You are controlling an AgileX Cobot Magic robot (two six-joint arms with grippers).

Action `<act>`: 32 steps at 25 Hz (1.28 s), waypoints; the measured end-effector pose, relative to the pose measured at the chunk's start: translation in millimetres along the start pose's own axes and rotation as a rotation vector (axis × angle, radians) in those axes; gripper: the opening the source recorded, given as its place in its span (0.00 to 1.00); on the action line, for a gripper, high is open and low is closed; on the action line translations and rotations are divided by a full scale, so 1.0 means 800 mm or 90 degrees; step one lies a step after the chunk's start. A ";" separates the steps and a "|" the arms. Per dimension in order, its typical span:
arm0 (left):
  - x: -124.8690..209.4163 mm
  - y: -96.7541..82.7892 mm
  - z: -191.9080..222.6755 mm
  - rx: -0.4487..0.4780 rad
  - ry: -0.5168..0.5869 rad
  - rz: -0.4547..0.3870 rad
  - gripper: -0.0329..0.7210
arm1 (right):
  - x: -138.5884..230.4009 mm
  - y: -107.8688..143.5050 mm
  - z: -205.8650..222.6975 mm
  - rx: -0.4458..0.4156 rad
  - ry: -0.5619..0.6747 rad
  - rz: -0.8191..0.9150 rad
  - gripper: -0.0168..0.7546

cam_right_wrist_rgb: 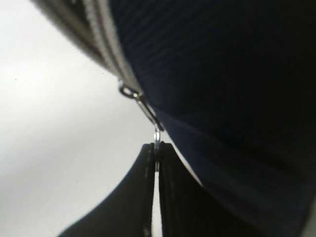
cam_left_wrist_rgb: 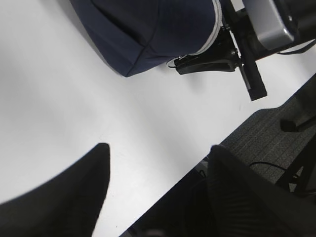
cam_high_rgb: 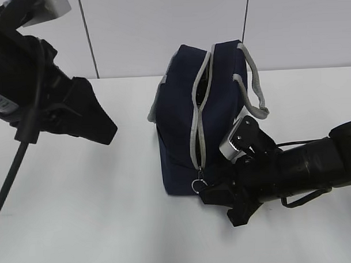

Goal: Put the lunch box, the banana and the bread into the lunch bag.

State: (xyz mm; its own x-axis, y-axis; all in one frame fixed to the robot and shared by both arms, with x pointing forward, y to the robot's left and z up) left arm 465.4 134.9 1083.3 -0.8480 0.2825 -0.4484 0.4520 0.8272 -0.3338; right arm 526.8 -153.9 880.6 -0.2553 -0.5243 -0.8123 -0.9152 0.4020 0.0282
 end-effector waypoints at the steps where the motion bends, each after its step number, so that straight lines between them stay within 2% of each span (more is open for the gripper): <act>1: 0.000 0.000 0.000 0.000 0.001 0.000 0.62 | -0.001 0.001 -0.001 -0.001 0.002 0.003 0.02; 16: 0.001 0.000 0.000 0.000 0.003 0.000 0.62 | -0.020 0.019 -0.031 -0.039 0.051 0.034 0.02; 32: 0.001 0.000 0.000 0.000 0.004 0.000 0.62 | -0.075 0.033 -0.083 0.009 -0.001 -0.039 0.02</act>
State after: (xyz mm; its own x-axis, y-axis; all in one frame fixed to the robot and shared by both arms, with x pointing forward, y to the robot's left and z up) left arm 464.8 135.1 1083.0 -0.8497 0.2854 -0.4434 0.4520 0.8271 -0.3339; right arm 497.5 -161.4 969.0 -0.1984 -0.5467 -0.8135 -0.9248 0.3793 -0.0294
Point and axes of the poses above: a point on each arm's last joint axis where the gripper is mounted, z pointing out along that axis toward the gripper, y along the wrist's bending axis when the last joint is at zero, x = y × z, the point moved 2 cm from there along z, pointing out along that axis toward the gripper, and after that the axes turned 10 degrees about -z, right-handed, at the moved point
